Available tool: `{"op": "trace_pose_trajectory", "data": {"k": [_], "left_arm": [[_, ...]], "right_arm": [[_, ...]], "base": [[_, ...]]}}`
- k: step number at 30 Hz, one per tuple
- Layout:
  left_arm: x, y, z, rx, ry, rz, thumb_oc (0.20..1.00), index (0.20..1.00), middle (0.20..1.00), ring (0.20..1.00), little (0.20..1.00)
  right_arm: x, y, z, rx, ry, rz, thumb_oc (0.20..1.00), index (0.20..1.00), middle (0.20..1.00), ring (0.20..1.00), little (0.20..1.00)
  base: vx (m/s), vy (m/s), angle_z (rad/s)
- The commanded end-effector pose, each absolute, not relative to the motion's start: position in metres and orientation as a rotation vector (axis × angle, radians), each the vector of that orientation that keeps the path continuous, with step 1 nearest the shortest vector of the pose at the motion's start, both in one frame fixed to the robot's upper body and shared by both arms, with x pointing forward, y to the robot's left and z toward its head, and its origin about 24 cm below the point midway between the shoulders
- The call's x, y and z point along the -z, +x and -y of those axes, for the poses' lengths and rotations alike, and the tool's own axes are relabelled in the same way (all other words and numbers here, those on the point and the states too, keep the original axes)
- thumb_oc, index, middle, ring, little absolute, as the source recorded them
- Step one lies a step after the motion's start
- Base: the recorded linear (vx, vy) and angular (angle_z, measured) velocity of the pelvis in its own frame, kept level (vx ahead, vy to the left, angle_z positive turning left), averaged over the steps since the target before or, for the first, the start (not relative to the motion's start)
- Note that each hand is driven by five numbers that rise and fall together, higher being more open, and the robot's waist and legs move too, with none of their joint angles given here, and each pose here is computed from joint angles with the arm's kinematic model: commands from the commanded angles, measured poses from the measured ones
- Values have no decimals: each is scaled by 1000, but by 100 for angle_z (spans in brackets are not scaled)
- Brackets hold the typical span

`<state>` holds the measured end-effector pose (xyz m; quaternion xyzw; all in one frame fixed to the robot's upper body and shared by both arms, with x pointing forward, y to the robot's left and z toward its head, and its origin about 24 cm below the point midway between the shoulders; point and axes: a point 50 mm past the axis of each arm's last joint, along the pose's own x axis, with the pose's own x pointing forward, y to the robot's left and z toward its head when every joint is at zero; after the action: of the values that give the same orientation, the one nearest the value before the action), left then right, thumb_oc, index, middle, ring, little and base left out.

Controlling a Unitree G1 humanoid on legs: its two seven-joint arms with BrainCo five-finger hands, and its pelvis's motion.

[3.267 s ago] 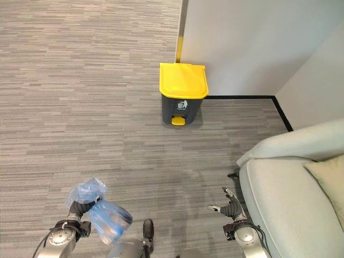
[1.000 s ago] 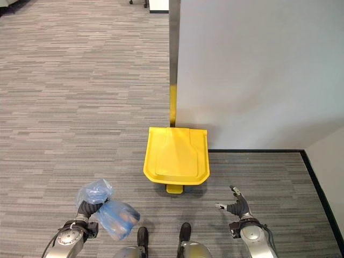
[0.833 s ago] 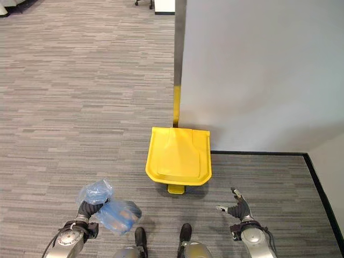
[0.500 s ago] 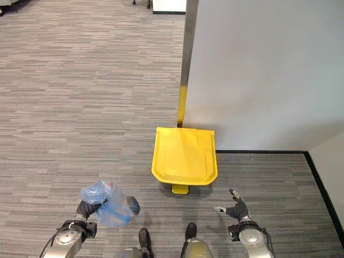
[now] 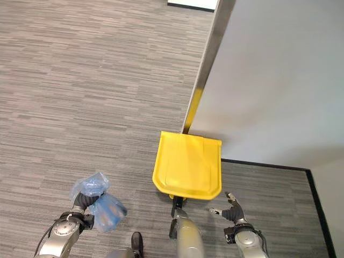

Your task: Gather garbage on tea table into small bin, then transfer packed bag to large trash can.

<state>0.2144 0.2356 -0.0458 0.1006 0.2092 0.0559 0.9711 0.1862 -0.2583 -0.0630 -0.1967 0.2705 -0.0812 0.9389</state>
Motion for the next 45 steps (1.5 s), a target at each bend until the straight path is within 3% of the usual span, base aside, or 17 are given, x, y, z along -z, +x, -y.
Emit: {"op": "trace_pose_trajectory", "data": {"k": [1, 11, 23, 30, 32, 36, 45], "left_arm": [[21, 223, -246, -100, 268, -291, 200, 200, 200, 200, 200], [15, 228, -249, -147, 223, -256, 200, 200, 200, 200, 200], [20, 230, -228, -29, 218, -264, 200, 200, 200, 200, 200], [3, 253, -208, 56, 216, -174, 200, 200, 200, 200, 200], [-12, 266, -192, 116, 206, -100, 200, 200, 200, 200, 200], [-49, 287, -164, 268, 227, 64, 200, 200, 200, 200, 200], [-92, 301, -128, 415, 264, 241, 200, 200, 200, 200, 200]], "right_arm": [[57, 182, 276, 228, -401, -533, 1000, 1000, 1000, 1000, 1000], [36, 205, 281, 323, -297, -405, 1000, 1000, 1000, 1000, 1000], [2, 266, 199, 30, -98, -193, 1000, 1000, 1000, 1000, 1000], [-48, 326, 150, -104, -114, -40, 1000, 1000, 1000, 1000, 1000], [-84, 352, 138, -125, -169, 58, 1000, 1000, 1000, 1000, 1000], [-147, 383, 151, -87, -341, 198, 1000, 1000, 1000, 1000, 1000], [-163, 392, 176, -38, -465, 181, 1000, 1000, 1000, 1000, 1000]], "base": [[207, -111, 84], [68, 7, 12], [-20, 35, -2], [2, -46, 33], [-54, -41, 1], [-67, -47, 10], [-36, -13, -8]]}}
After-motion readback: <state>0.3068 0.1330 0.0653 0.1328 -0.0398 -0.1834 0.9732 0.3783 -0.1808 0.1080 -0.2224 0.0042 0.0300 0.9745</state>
